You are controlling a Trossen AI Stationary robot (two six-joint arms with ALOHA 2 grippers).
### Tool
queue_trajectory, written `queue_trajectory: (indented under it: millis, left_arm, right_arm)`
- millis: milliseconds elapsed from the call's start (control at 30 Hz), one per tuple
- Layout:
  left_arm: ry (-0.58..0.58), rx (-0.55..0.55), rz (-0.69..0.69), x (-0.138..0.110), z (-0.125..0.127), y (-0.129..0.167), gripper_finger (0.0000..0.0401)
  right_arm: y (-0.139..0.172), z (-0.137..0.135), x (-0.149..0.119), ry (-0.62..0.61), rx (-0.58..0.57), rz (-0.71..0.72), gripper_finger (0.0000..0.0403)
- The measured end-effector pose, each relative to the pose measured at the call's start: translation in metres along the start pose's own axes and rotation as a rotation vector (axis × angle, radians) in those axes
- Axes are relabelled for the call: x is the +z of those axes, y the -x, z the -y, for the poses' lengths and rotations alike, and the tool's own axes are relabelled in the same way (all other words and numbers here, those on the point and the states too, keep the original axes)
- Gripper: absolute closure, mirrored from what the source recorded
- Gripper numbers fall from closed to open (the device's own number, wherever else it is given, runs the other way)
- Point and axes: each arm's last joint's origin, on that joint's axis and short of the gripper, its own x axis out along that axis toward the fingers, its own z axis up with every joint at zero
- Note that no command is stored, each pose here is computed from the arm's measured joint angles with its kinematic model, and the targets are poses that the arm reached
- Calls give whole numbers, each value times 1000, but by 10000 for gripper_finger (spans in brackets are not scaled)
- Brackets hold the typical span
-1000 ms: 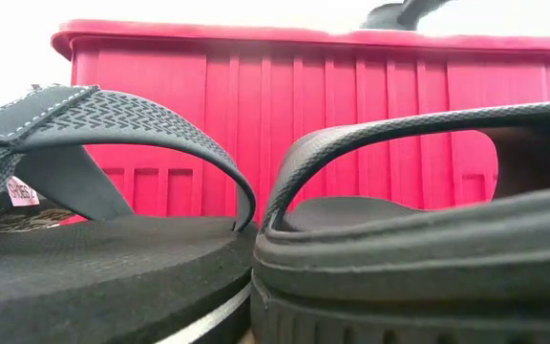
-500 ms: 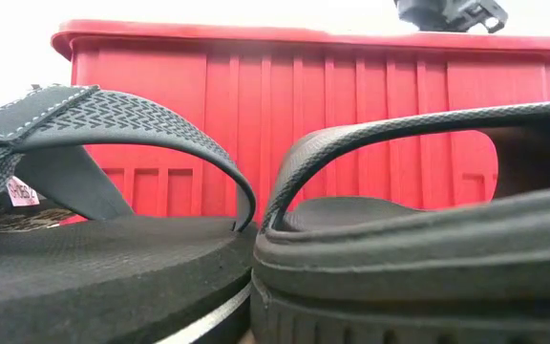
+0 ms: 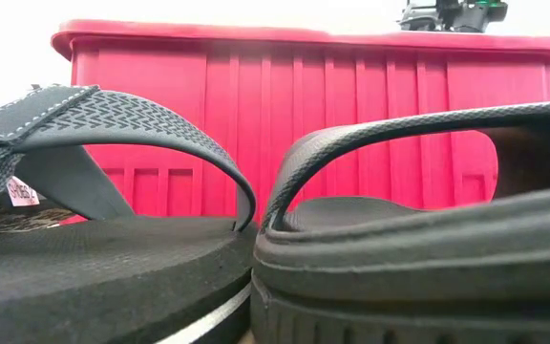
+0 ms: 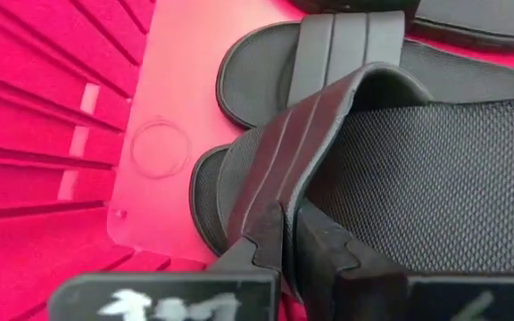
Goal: Pick and place slides into bin
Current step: Put the black slide into the red bin
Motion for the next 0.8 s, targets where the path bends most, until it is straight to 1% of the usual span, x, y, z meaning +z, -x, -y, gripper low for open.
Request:
queue_trajectory:
  millis: [167,267,467,800]
  left_arm:
    - [0,0,0,0,0,0,247]
    - [0,0,0,0,0,0,247]
    - [0,-1,0,0,0,0,247]
    - [-3,-1,0,0,0,0,247]
  right_arm:
    - [-4,1,-1,56,-10,8,397]
    - [-10,2,-3,56,-14,11,397]
    - [-21,1,-11,52,-33,-41,396]
    - [-23,3,-10,50,-49,-34,396]
